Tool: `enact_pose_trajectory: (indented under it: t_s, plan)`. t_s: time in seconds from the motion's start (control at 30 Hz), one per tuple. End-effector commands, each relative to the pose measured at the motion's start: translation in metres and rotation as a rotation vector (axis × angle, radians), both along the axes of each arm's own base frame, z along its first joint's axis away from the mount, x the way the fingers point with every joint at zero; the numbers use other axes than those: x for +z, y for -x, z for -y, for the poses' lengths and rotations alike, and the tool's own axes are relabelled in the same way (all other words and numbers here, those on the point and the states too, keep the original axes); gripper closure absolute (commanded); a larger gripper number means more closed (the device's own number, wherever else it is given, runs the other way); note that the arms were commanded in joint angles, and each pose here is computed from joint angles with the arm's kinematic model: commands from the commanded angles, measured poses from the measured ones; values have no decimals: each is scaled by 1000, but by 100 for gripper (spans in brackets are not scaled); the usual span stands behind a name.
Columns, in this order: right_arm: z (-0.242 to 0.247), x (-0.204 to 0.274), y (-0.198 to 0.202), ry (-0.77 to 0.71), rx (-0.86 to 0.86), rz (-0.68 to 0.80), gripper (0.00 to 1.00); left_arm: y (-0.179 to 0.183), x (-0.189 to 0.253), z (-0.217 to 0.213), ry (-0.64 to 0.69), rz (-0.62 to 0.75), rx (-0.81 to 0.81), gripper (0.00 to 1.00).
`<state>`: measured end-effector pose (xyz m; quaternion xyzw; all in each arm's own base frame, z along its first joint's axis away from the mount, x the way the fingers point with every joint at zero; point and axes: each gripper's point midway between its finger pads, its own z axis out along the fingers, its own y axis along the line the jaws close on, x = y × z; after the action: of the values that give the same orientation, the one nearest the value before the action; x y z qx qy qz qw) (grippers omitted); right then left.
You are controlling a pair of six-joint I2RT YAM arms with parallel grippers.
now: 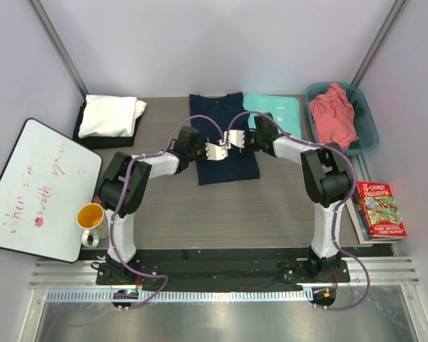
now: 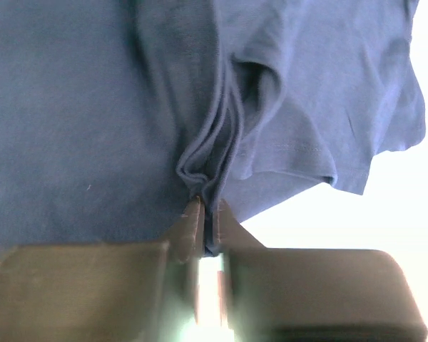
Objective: Fold and stack the t-shirts
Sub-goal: Fold the folded rectangular tshirt in 1/3 of the way
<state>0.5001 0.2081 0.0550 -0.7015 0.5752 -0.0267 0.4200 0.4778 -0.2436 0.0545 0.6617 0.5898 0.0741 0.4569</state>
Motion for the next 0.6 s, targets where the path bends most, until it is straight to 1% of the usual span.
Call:
enact_pose_trajectory:
  t_s: [0.0,0.03,0.07,0.1,0.17,0.23,0.37,0.4,0.43,0.47,0.5,0.57]
  plan:
    - [-16,43,-35,-112,-102,153,53,-25,50,24,110,169,11,38]
    - [-13,49,-37,-117,-129,173,40,-25,49,22,112,177,21,17]
    - [-12,49,-36,-130,-148,175,32,-26,51,21,123,189,33,7]
    - [-12,57,-39,-152,-157,206,29,-29,58,21,137,219,42,1]
    - [-5,63,-38,-146,-186,236,27,-32,62,15,133,243,79,0]
    - [-2,78,-43,-179,-220,283,25,-34,69,11,139,260,108,0]
    - [15,105,-51,-203,-321,377,25,-30,93,8,170,291,116,0]
    - [21,115,-53,-201,-353,411,25,-26,107,7,185,307,113,0]
    - [25,121,-54,-201,-376,427,25,-21,108,6,183,302,107,0]
    - [31,126,-55,-201,-393,430,25,-16,109,7,181,295,93,0]
    - [33,127,-54,-201,-393,416,25,-11,125,6,195,313,85,0]
    - [43,131,-43,-198,-383,352,25,4,120,3,172,278,60,0]
